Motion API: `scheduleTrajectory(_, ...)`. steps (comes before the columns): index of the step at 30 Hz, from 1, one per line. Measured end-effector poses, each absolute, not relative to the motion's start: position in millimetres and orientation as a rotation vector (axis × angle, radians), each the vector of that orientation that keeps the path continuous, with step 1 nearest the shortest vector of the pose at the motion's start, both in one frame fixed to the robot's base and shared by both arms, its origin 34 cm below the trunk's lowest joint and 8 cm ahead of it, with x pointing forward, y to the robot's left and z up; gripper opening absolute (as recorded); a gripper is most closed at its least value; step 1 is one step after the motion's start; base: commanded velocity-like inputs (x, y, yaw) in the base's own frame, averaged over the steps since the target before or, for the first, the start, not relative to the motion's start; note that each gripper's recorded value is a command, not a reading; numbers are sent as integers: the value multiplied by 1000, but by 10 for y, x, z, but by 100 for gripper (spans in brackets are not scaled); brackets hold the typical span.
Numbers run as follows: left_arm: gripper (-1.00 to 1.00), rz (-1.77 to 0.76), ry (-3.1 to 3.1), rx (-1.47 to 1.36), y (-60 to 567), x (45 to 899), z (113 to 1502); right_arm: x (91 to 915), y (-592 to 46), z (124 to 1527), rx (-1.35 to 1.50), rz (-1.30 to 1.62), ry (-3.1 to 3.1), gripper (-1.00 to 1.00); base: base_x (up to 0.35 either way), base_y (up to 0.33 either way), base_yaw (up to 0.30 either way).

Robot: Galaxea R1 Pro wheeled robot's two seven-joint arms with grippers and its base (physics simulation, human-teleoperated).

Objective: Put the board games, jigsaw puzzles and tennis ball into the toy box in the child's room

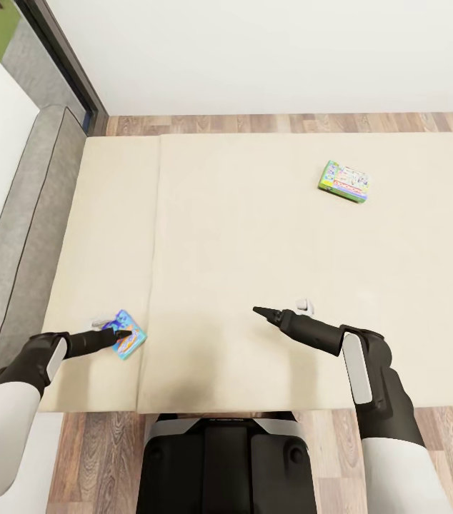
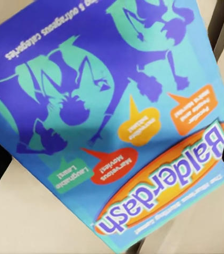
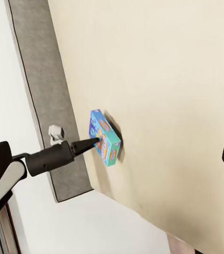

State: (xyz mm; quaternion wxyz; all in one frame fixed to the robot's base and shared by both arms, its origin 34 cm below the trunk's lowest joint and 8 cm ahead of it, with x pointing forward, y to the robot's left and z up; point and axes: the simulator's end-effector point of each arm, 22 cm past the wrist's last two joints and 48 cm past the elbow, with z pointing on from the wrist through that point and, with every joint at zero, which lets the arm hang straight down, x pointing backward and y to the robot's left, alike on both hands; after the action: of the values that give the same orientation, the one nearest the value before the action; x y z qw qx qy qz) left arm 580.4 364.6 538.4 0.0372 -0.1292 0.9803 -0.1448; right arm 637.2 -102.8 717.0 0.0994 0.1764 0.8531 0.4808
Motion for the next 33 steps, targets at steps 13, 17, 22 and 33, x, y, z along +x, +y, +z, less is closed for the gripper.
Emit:
scheduleTrajectory(13, 100, -444, 2998, -383, 3632, 5867, 5406, 6371, -1026, 7170, 521, 1422, 2523, 100, 0, 0, 0)
scheduleTrajectory(17, 100, -444, 2993, -380, 3628, 5887, 5413, 6371, -1025, 7170, 521, 1422, 2523, 100, 0, 0, 0)
scheduleTrajectory(22, 100, -451, 2989, -375, 3587, 5909, 5415, 6372, -1024, 7172, 521, 1423, 2522, 100, 0, 0, 0)
scheduleTrajectory(33, 100, -492, 2973, -363, 3370, 5980, 5415, 6373, -1023, 7174, 521, 1424, 2522, 100, 0, 0, 0)
